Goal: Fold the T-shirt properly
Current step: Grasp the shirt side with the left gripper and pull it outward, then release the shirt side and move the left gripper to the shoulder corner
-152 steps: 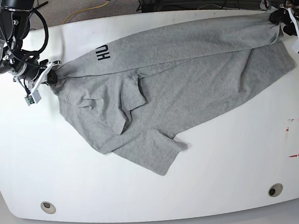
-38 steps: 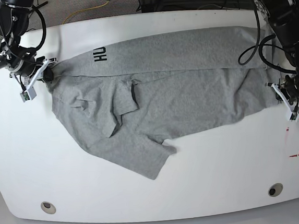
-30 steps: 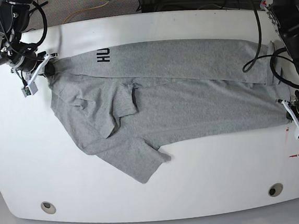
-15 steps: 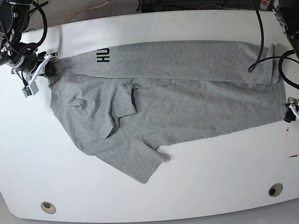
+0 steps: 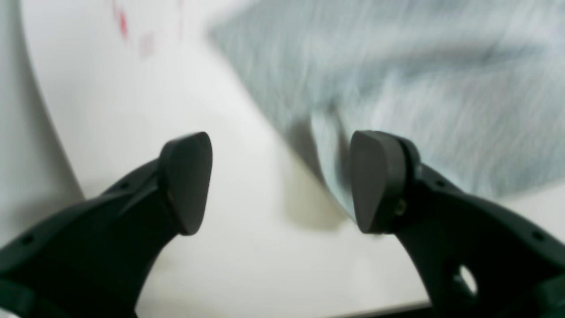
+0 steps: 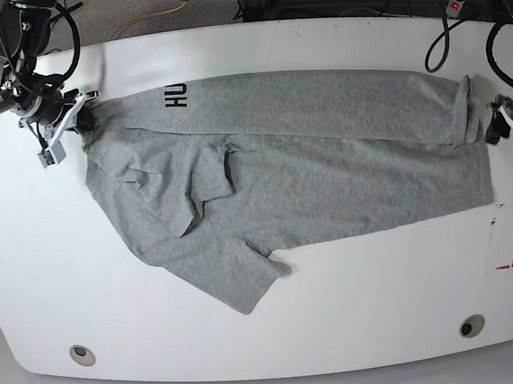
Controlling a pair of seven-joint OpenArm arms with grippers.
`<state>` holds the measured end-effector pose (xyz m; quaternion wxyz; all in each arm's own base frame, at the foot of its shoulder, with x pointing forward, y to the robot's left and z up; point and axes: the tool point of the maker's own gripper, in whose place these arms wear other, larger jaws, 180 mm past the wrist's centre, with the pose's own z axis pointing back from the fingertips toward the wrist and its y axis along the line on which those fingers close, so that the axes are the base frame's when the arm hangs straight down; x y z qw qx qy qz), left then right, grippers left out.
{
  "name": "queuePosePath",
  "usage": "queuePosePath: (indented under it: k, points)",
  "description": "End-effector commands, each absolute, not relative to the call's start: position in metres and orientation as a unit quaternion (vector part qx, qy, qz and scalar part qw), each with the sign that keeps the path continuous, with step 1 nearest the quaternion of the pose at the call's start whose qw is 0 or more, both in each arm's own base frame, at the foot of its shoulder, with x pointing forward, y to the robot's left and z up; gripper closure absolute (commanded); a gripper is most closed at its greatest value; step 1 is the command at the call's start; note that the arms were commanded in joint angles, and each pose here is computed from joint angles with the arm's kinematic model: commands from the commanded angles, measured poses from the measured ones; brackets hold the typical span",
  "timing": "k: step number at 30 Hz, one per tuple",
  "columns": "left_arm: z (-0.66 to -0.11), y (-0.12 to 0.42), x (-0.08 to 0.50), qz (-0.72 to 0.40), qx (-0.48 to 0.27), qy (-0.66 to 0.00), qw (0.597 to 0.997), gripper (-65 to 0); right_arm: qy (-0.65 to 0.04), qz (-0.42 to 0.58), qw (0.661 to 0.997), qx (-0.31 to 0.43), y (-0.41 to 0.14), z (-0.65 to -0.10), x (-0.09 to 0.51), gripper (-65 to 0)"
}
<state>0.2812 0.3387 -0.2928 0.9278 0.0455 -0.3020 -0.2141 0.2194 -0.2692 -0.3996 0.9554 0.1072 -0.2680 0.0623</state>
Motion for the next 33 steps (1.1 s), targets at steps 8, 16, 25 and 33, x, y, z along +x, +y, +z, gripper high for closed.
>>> queuePosePath:
  k: [8,16,25,33]
  points:
    - [-0.316,0.318,0.235,-0.214,0.079,-0.277,0.933,-44.6,-0.294,0.070,0.948,0.104,-0.272,-0.386,0.232,0.0]
    - [-0.333,0.326,0.218,-0.205,0.103,-0.248,0.941,-44.6,-0.294,0.070,0.948,0.105,-0.272,-0.387,0.232,0.0]
    - [-0.362,0.335,0.210,-0.180,0.086,-0.223,0.954,-44.4,-0.294,0.065,0.947,0.111,-0.266,-0.390,0.231,0.0]
    - [-0.380,0.344,0.210,-0.149,0.067,-0.208,0.964,-24.6,-0.294,0.065,0.947,0.111,-0.266,-0.390,0.231,0.0]
